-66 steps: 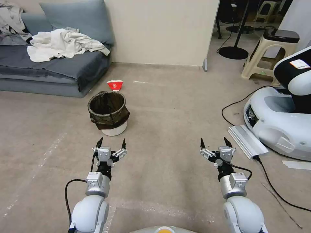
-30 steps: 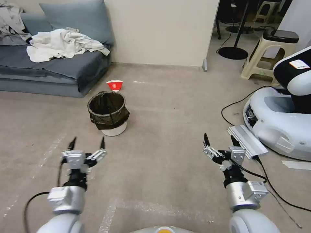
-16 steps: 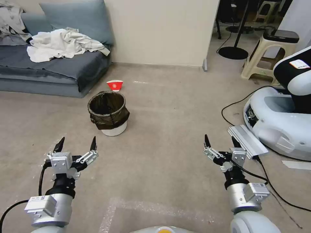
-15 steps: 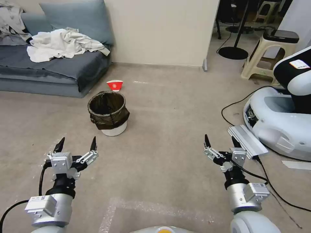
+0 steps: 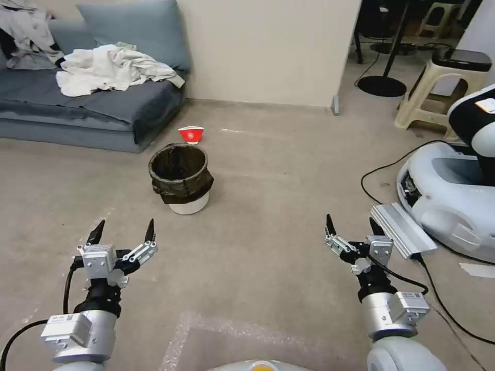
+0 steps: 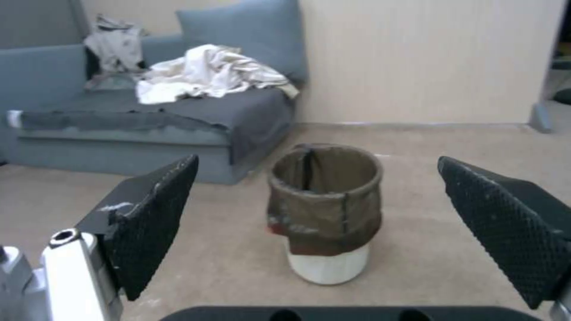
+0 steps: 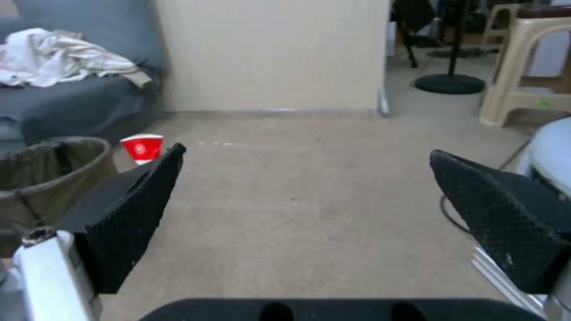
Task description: Pick up the trash can from the floor.
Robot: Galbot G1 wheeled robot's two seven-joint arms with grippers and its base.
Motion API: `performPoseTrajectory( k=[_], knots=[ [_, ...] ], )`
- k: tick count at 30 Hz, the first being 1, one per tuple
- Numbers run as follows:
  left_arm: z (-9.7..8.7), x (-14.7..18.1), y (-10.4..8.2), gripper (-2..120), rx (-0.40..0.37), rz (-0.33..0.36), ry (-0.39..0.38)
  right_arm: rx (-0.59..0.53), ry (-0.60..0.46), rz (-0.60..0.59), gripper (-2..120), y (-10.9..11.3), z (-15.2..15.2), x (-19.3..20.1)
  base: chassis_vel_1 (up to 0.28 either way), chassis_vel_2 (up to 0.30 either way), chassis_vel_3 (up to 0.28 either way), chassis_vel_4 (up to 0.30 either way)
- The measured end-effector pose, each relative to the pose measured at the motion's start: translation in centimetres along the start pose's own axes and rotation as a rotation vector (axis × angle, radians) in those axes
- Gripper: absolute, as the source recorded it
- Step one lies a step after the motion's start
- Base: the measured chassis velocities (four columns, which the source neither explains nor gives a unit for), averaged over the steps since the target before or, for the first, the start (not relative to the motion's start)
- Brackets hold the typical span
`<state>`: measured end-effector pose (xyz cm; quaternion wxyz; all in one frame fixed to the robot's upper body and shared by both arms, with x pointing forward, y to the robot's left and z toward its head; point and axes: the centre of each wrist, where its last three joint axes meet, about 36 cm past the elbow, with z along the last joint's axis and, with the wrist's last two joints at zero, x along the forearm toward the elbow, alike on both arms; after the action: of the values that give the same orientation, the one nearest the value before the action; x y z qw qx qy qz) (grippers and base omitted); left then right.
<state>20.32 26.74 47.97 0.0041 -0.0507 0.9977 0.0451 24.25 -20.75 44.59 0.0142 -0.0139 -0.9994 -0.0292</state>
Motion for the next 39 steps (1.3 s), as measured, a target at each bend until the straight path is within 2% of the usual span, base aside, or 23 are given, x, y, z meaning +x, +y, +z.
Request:
performPoseTrajectory(
  k=[11, 39],
  knots=[
    [0.22, 0.05, -0.04, 100, 0.002, 0.000, -0.007, 0.002, 0.003, 0.006, 100, -0.02, 0.04, 0.07, 0.076, 0.055, 0.058, 0.063],
    [0.76, -0.10, 0.11, 100, 0.000, -0.006, -0.030, 0.001, -0.013, 0.013, 100, 0.03, 0.41, -0.06, -0.010, 0.012, 0.012, -0.009]
  ],
)
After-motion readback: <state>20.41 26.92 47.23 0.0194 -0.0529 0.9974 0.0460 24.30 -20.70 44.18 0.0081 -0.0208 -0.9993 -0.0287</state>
